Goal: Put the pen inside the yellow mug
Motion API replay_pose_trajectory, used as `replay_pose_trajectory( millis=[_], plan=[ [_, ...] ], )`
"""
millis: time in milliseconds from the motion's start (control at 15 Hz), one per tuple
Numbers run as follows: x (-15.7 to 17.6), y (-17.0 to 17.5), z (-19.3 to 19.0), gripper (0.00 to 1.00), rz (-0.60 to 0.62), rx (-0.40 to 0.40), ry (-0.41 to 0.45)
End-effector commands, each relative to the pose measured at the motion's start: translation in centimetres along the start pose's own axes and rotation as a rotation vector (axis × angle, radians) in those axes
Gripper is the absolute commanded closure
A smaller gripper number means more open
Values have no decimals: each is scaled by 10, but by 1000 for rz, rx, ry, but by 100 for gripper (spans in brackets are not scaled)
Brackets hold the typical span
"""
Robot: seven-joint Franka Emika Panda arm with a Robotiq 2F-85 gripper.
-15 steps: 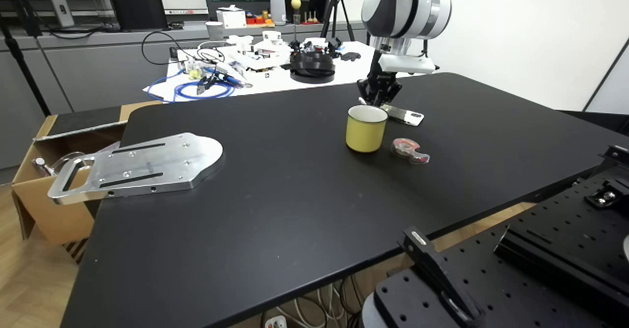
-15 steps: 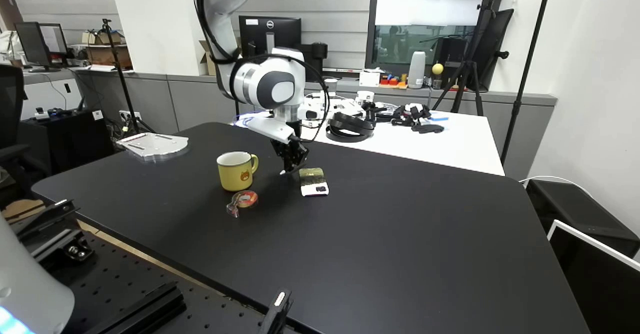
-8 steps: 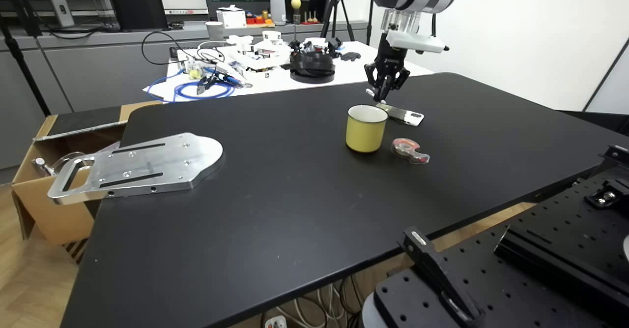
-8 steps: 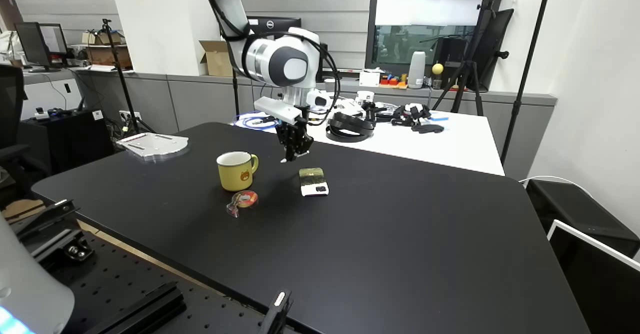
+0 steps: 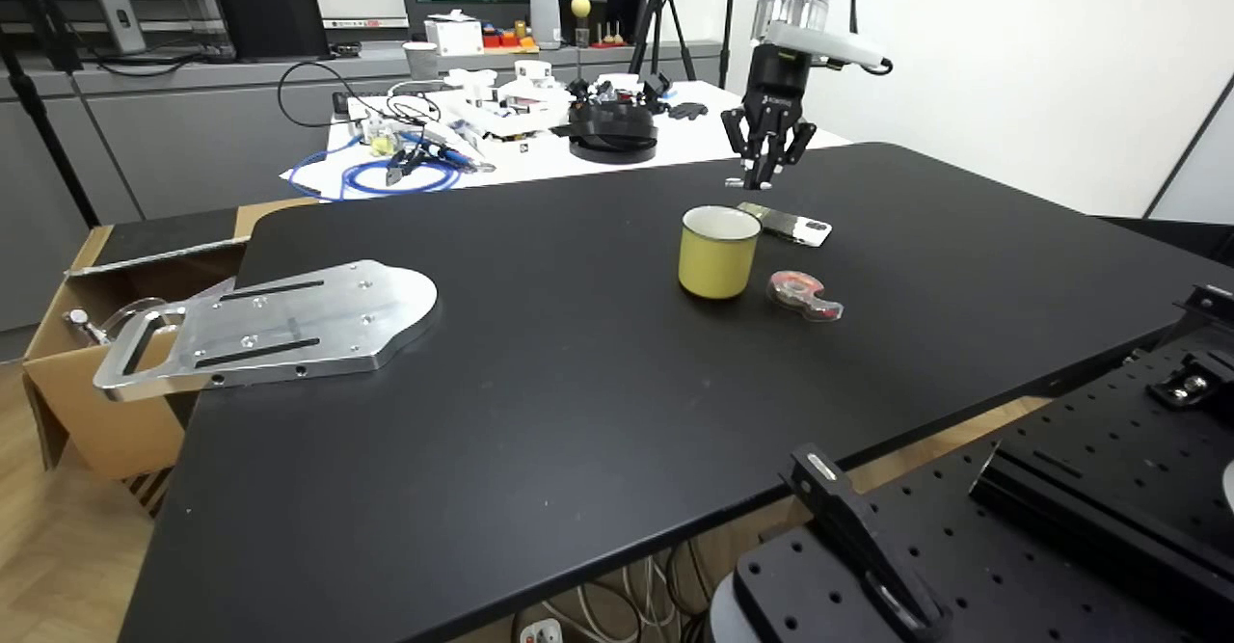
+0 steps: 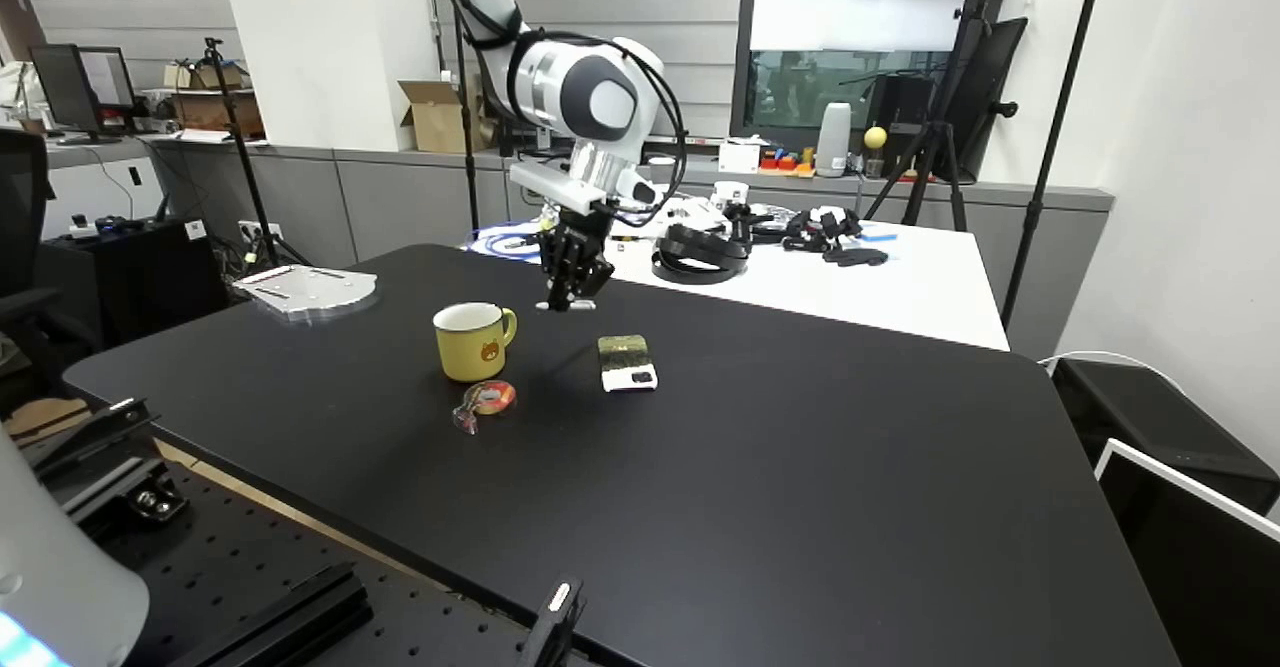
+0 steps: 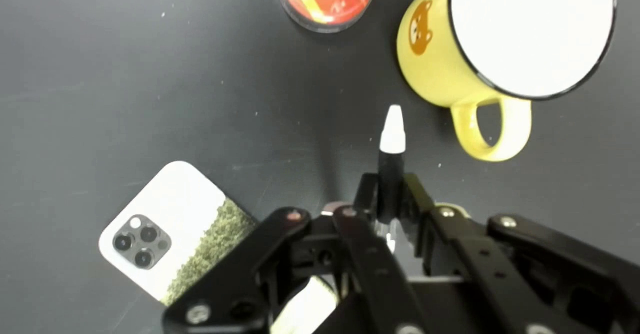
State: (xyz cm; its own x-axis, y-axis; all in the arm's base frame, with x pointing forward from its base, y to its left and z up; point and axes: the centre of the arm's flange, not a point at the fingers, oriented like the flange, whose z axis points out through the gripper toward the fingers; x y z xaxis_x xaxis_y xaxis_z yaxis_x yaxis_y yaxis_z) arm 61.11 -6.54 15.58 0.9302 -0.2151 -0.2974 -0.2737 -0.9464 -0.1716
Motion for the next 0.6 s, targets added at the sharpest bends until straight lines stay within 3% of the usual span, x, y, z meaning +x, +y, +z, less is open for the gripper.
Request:
replay_pose_trajectory(
  millis=[0,533],
  plan=[
    [12,-4,-15,96,22,41,-136],
    [12,-21,-38,96,3,91,-374]
  ],
)
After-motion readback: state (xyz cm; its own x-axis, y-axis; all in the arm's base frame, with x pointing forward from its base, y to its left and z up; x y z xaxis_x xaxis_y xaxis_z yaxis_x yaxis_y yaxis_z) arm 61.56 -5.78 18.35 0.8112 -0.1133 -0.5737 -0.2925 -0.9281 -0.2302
